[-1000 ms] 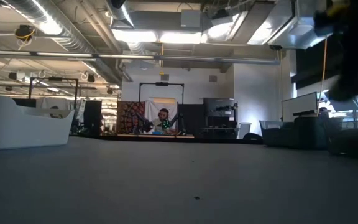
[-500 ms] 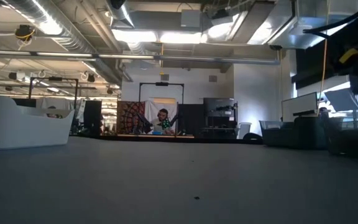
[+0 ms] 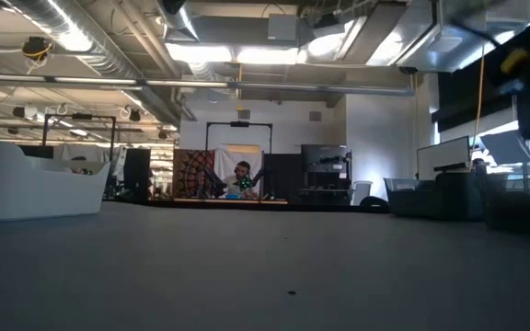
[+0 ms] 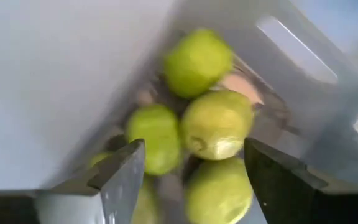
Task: Sort produce into baskets
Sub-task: Put the garlic into the white bin
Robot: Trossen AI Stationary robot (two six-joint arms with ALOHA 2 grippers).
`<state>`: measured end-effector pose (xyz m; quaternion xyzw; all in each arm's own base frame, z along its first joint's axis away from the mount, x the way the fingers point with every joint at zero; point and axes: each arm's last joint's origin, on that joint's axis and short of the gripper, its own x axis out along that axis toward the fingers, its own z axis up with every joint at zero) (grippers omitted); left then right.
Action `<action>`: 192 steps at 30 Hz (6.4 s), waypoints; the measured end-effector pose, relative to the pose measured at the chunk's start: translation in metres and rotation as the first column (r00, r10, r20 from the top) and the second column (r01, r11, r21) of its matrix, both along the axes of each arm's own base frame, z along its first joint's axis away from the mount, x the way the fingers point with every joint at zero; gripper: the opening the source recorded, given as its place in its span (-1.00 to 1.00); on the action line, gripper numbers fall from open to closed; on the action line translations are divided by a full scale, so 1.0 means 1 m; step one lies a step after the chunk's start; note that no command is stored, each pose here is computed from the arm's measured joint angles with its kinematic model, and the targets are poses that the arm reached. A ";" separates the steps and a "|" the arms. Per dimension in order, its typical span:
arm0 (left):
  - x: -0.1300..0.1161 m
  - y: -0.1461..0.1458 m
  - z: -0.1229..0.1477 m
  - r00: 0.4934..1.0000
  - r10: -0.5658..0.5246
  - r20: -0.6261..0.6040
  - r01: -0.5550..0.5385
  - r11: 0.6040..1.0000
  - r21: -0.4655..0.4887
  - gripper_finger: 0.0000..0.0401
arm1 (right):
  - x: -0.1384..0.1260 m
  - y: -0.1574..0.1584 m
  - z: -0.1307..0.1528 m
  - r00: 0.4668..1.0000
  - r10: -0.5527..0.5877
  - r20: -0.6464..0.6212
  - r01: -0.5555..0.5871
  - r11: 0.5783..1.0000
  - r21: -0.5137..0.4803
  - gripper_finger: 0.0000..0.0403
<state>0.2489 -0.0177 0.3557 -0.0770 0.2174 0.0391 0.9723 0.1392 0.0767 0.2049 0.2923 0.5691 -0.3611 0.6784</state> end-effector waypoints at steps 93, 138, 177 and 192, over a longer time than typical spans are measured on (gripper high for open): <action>-0.007 0.010 -0.022 0.978 -0.052 -0.202 0.094 0.975 0.203 0.09 | -0.003 0.172 -0.053 0.800 0.548 -0.244 -0.179 0.606 0.775 -0.31; -0.006 0.010 -0.022 0.978 -0.053 -0.203 0.095 0.974 0.203 0.09 | -0.011 0.184 -0.075 0.768 0.556 -0.317 -0.145 0.633 0.760 -0.95; -0.007 0.010 -0.023 0.975 -0.058 -0.213 0.104 0.972 0.211 0.09 | 0.001 0.180 -0.057 0.856 0.461 -0.232 -0.140 0.641 0.755 0.59; -0.008 0.010 -0.025 0.971 -0.058 -0.234 0.108 0.972 0.209 0.09 | -0.016 0.189 -0.079 0.805 0.514 -0.297 -0.173 0.682 0.710 0.11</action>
